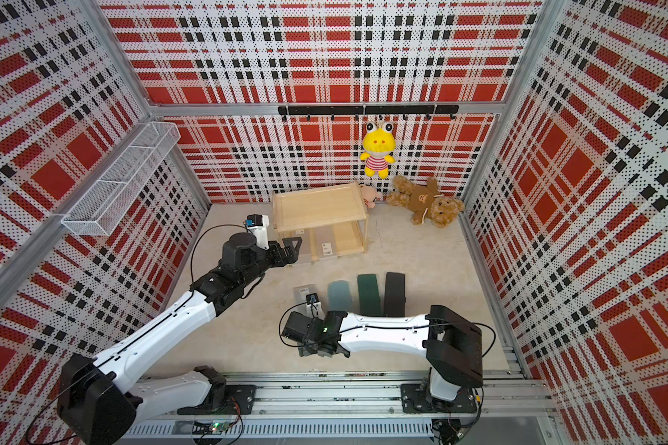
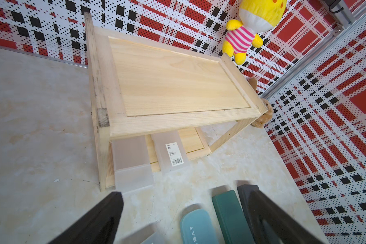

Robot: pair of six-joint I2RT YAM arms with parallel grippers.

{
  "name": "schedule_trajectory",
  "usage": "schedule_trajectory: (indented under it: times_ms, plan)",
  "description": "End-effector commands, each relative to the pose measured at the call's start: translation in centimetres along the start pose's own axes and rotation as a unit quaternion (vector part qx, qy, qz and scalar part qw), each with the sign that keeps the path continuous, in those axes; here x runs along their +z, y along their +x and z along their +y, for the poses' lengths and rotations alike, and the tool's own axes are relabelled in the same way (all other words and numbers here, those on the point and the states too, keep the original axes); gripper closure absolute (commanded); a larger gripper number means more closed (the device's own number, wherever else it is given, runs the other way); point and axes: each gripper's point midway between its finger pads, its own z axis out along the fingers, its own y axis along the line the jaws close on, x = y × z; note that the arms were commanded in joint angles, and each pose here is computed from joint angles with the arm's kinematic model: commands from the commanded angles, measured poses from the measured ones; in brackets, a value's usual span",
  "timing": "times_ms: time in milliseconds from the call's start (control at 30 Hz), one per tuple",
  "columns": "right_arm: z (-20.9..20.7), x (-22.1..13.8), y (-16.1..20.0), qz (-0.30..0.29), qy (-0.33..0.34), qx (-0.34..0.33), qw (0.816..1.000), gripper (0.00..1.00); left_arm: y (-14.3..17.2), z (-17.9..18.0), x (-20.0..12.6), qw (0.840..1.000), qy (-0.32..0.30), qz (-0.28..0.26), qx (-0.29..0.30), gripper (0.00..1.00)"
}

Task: Remove the pencil cases from the shelf
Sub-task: Place the pencil case at the center of the board.

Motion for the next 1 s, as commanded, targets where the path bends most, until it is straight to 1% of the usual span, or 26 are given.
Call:
schedule_trajectory:
  times_ms: [0,133,333,733,833,967]
  plan:
    - [1.9,0.4,-0.6,-0.003,-0.021,0.007,1.000,0.27,-0.1,0.4,-0.2,1.000,-0.003,-0.007,0.002,0.01]
    - [1.7,1.3,-0.4,0.000,-0.011,0.014,1.000,0.26,-0.2,0.9,-0.5,1.000,-0.003,-0.009,0.001,0.01]
    - [1.2,2.7,0.6,0.021,0.007,0.023,0.999,0.25,-0.4,1.8,-0.7,1.000,-0.007,-0.010,-0.002,0.01]
    - [-0.1,4.2,1.0,0.038,0.030,0.043,0.998,0.23,0.0,2.2,-0.3,1.000,-0.012,-0.004,-0.003,0.01]
    - [0.1,4.5,0.8,0.040,0.029,0.042,0.998,0.19,0.0,2.3,-0.3,1.000,-0.013,-0.003,-0.002,0.01]
    - [0.7,4.5,0.2,0.034,0.025,0.037,0.998,0.05,0.2,2.6,-0.3,1.000,-0.015,-0.001,-0.003,0.01]
